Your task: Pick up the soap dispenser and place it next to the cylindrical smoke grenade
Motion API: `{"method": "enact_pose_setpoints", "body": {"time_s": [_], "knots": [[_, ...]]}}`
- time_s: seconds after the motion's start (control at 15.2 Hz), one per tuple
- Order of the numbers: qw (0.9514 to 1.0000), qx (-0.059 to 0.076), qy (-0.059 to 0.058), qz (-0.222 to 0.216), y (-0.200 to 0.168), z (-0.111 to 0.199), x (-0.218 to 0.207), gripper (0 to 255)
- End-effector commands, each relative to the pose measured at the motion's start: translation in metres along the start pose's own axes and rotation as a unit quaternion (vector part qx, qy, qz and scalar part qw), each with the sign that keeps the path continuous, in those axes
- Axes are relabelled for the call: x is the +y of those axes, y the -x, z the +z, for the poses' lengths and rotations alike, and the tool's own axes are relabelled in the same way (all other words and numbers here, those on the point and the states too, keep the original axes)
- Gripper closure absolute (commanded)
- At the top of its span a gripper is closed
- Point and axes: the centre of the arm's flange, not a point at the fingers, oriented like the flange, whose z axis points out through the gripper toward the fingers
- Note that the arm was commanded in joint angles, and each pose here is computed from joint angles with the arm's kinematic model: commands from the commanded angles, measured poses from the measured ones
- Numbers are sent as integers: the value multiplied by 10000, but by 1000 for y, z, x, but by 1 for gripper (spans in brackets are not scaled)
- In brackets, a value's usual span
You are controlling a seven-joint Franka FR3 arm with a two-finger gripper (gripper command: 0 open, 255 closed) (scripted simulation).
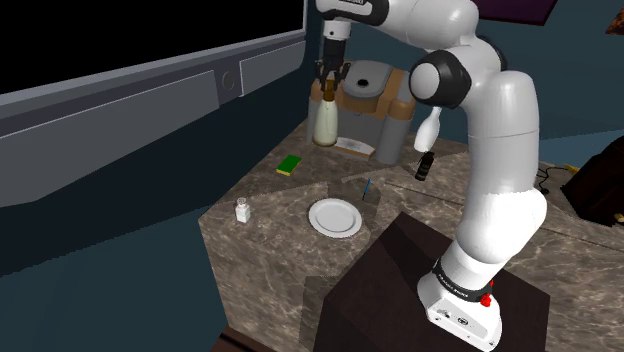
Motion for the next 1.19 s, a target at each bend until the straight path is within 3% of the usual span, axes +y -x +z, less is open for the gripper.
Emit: {"method": "enact_pose_setpoints", "body": {"time_s": [0.0, 0.26, 1.12], "knots": [[10000, 1, 0, 0, 1, -11, -1, 255], [10000, 1, 0, 0, 1, -29, -2, 255], [10000, 1, 0, 0, 72, -32, 155, 255]]}}
